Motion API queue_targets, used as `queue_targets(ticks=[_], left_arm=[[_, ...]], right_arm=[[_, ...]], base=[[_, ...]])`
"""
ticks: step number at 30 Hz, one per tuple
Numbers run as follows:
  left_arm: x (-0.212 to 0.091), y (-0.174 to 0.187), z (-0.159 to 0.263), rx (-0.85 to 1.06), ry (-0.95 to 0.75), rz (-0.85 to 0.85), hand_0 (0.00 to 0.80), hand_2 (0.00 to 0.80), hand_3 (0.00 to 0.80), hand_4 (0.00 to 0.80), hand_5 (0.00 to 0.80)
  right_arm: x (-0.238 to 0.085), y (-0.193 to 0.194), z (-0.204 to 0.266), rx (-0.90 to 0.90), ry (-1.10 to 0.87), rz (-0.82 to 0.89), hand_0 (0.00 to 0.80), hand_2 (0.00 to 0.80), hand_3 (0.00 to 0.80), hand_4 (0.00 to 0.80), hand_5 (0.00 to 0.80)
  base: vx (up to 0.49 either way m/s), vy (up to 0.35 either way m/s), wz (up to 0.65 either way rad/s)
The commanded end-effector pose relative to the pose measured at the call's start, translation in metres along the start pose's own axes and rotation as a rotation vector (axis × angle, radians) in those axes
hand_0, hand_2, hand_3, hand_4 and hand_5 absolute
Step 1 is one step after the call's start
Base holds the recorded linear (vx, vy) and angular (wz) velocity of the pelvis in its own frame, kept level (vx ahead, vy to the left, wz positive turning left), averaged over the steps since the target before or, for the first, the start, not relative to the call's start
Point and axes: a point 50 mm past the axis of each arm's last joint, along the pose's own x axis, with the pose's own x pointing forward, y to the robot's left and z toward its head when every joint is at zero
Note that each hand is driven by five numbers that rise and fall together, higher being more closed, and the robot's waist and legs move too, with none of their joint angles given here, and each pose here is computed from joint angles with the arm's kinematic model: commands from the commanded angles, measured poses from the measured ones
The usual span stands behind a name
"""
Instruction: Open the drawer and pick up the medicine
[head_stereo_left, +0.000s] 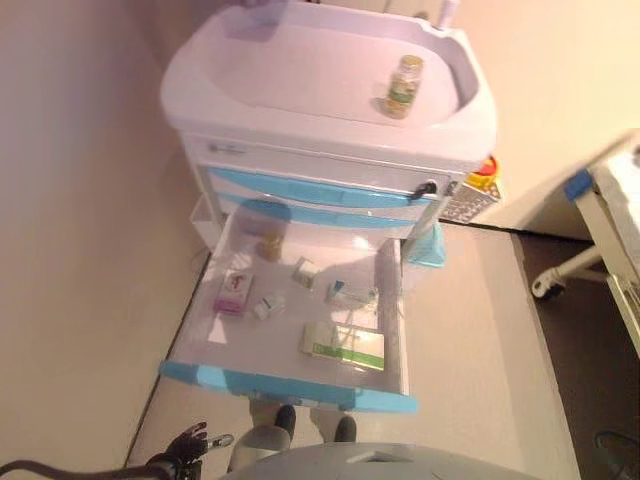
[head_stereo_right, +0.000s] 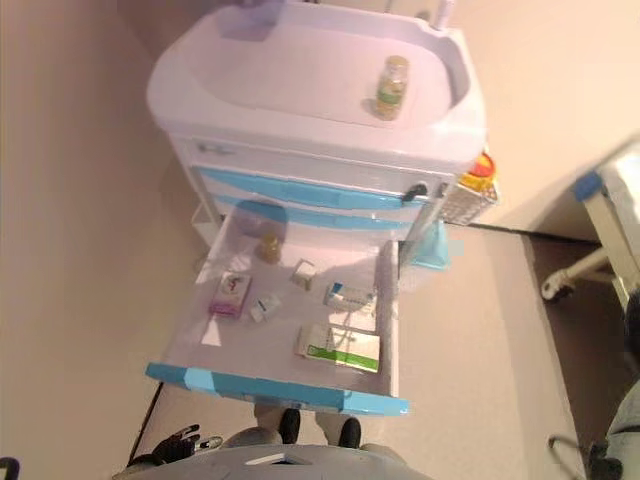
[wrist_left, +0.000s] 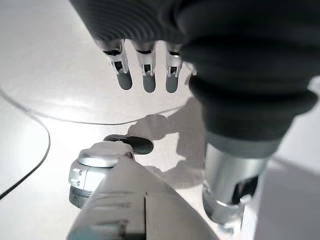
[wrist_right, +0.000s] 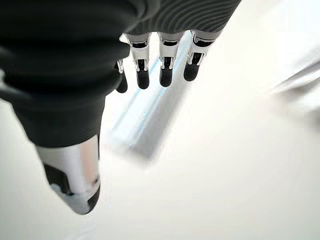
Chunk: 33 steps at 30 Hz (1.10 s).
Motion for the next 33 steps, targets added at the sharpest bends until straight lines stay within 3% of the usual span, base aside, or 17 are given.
queue_targets(ticks=[1, 6, 12, 16, 26, 33], left_arm=[[0.004, -0.007, 0.008, 0.033, 0.011, -0.019, 0.0, 0.0, 0.0, 0.0, 0.0], [0.008, -0.006, 0.033, 0.031, -0.062, -0.002, 0.0, 0.0, 0.0, 0.0, 0.0], [0.009, -0.008, 0.058, 0.003, -0.166, 0.001, 0.0, 0.0, 0.0, 0.0, 0.0], [0.005, -0.007, 0.079, 0.029, -0.278, -0.012, 0.0, 0.0, 0.0, 0.0, 0.0], [-0.008, 0.002, 0.149, 0.19, -0.515, 0.032, 0.0, 0.0, 0.0, 0.0, 0.0], [-0.017, -0.01, 0.185, 0.344, -0.62, 0.021, 0.0, 0.0, 0.0, 0.0, 0.0]], right_arm=[[-0.016, 0.018, -0.014, 0.007, -0.061, 0.052, 0.0, 0.0, 0.0, 0.0, 0.0], [-0.042, 0.037, -0.066, -0.056, 0.055, 0.128, 0.0, 0.0, 0.0, 0.0, 0.0], [-0.078, 0.05, -0.121, -0.378, 0.131, 0.259, 0.0, 0.0, 0.0, 0.0, 0.0], [-0.1, 0.044, -0.151, -0.489, 0.188, 0.324, 0.0, 0.0, 0.0, 0.0, 0.0], [-0.137, 0.083, -0.18, -0.515, 0.237, 0.423, 0.0, 0.0, 0.0, 0.0, 0.0], [-0.166, 0.096, -0.197, -0.672, 0.193, 0.577, 0.0, 0.0, 0.0, 0.0, 0.0]], base=[[-0.042, 0.026, -0.4], [-0.156, 0.026, -0.42], [-0.064, -0.012, -0.31], [-0.07, -0.042, -0.19], [-0.132, -0.073, 0.05], [-0.02, 0.094, -0.01]])
